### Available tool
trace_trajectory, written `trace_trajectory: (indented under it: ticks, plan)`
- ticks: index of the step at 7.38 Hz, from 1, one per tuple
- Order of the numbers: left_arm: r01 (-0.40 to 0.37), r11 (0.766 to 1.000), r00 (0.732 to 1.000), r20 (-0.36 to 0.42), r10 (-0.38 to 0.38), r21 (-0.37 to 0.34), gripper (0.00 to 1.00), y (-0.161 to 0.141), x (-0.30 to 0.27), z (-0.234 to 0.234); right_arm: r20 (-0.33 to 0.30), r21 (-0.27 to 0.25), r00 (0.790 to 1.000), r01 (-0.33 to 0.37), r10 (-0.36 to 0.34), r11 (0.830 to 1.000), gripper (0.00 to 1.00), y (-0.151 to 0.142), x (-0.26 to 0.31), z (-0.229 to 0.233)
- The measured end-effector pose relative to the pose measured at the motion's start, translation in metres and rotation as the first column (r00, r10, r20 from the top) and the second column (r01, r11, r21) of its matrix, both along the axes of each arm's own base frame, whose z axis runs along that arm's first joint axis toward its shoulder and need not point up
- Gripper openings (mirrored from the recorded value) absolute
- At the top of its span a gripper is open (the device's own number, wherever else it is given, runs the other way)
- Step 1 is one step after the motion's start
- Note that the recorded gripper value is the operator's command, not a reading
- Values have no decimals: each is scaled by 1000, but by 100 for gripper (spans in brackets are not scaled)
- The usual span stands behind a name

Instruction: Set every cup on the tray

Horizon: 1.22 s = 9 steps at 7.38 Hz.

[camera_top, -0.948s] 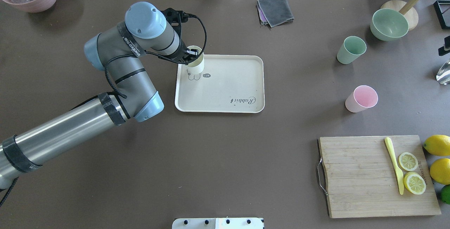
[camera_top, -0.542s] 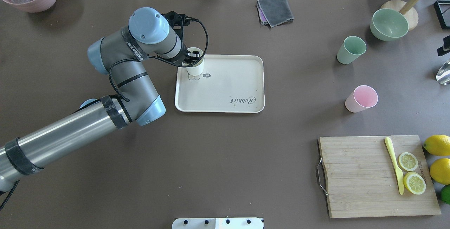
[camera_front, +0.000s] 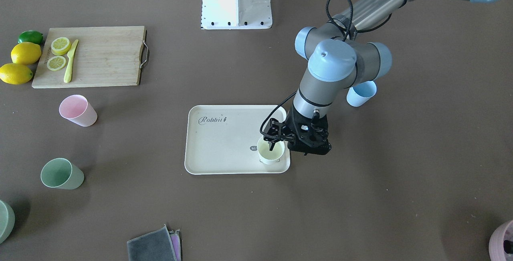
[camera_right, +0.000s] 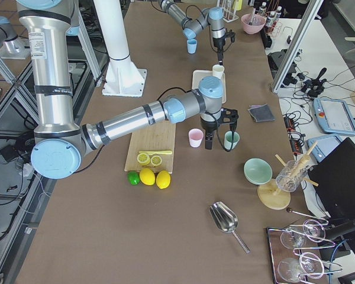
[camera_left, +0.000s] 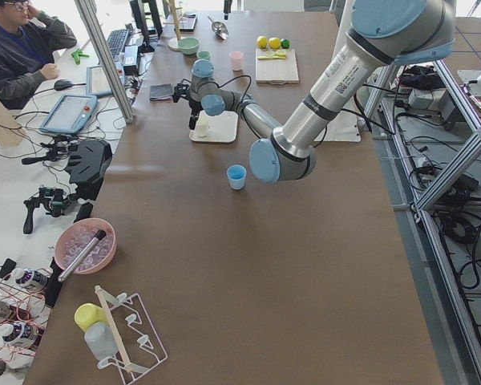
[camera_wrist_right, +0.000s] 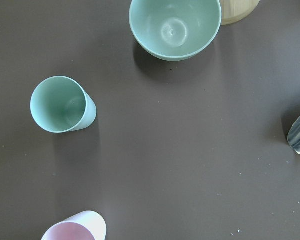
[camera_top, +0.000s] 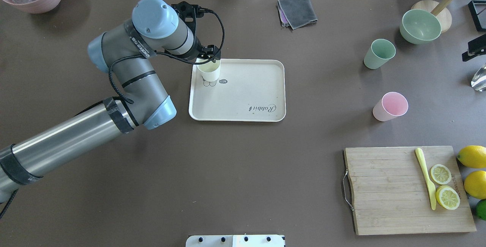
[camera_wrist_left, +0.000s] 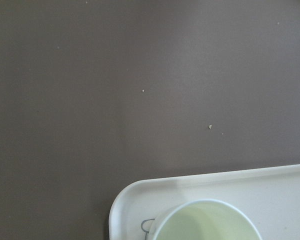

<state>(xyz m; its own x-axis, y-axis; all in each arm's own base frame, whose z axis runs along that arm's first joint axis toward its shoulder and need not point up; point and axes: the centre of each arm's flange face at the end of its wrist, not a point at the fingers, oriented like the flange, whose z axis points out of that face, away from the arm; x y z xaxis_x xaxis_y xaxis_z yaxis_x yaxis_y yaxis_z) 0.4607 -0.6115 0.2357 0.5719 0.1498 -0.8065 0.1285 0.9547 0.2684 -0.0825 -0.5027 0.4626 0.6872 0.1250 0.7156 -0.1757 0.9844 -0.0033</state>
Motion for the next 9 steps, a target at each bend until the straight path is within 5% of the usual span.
trace_trajectory:
  ticks: [5, 8, 9]
  plan:
    - [-135, 984, 991, 39, 131, 116, 99, -60, -201, 103, -97, 7, 991, 98, -96, 995, 86, 27, -112, 2]
    - [-155, 978, 987, 66, 147, 139, 99, -60, -231, 135, -87, 76, 985, 157, -150, 985, 83, 23, -158, 35]
    - [-156, 978, 987, 68, 148, 138, 99, -59, -233, 140, -92, 84, 983, 164, -157, 983, 64, 23, -166, 42]
